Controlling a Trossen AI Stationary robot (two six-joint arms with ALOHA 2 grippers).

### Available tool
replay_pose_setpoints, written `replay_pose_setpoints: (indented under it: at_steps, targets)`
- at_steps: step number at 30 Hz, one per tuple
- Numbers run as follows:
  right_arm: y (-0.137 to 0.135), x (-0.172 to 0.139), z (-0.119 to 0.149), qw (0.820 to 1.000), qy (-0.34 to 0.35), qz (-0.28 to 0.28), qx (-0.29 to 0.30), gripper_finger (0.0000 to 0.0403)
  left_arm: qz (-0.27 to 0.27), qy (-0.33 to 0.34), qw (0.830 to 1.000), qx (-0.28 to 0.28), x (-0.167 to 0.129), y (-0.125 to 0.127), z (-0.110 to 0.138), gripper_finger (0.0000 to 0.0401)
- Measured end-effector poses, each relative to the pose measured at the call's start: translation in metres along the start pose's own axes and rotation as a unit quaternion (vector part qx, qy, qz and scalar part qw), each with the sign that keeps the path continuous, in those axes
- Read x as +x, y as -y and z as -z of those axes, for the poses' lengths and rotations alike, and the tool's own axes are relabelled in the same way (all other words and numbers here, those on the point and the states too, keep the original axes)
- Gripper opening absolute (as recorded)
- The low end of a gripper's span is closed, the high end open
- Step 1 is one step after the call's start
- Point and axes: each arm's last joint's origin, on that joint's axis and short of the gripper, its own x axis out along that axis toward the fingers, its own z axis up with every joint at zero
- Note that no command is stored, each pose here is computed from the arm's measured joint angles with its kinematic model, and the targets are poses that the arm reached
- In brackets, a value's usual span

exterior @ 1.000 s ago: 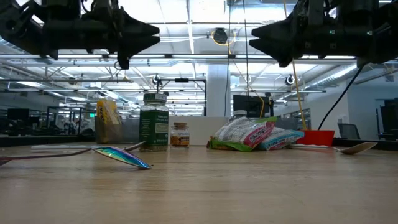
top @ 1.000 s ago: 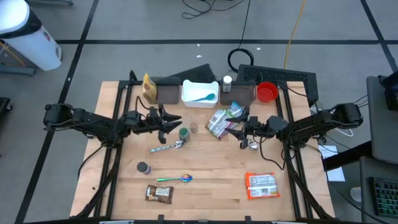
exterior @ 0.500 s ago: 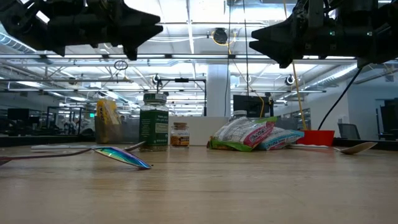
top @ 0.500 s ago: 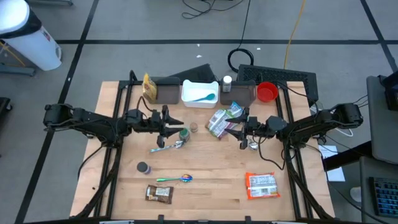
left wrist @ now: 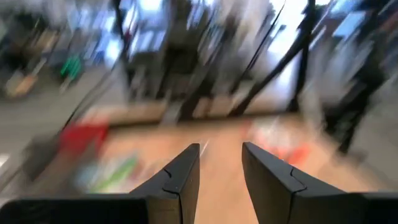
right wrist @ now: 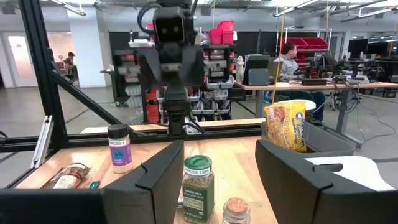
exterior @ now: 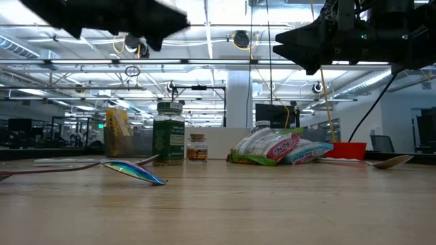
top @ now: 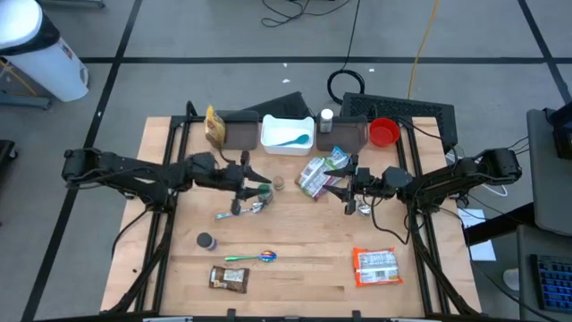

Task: Pick & Place Food Item
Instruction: Put the bottom white and blue spoon into the white bin

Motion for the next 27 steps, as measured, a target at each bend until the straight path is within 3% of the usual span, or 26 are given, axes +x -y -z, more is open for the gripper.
replay_pose_setpoints:
  at_steps: [5, 10, 17, 27]
  targets:
    - [0.0, 0.0, 0.0, 1.0, -0.001, 0.0, 0.0, 0.0192, -0.081, -0.195, 0.978, -0.01, -0.002, 0.003, -0.008, 0.0129]
    - [0.0, 0.0, 0.001, 1.0, -0.005, 0.0, -0.002, 0.0192, -0.103, -0.286, 0.947, -0.105, -0.012, 0.009, -0.016, 0.0129]
    - [0.0, 0.0, 0.001, 1.0, -0.006, 0.001, -0.002, 0.019, -0.133, -0.366, 0.899, -0.2, -0.021, 0.024, -0.001, 0.0129]
    - [0.0, 0.0, 0.002, 1.0, -0.008, 0.001, -0.001, 0.0188, -0.153, -0.398, 0.88, -0.21, -0.019, 0.038, 0.036, 0.0129]
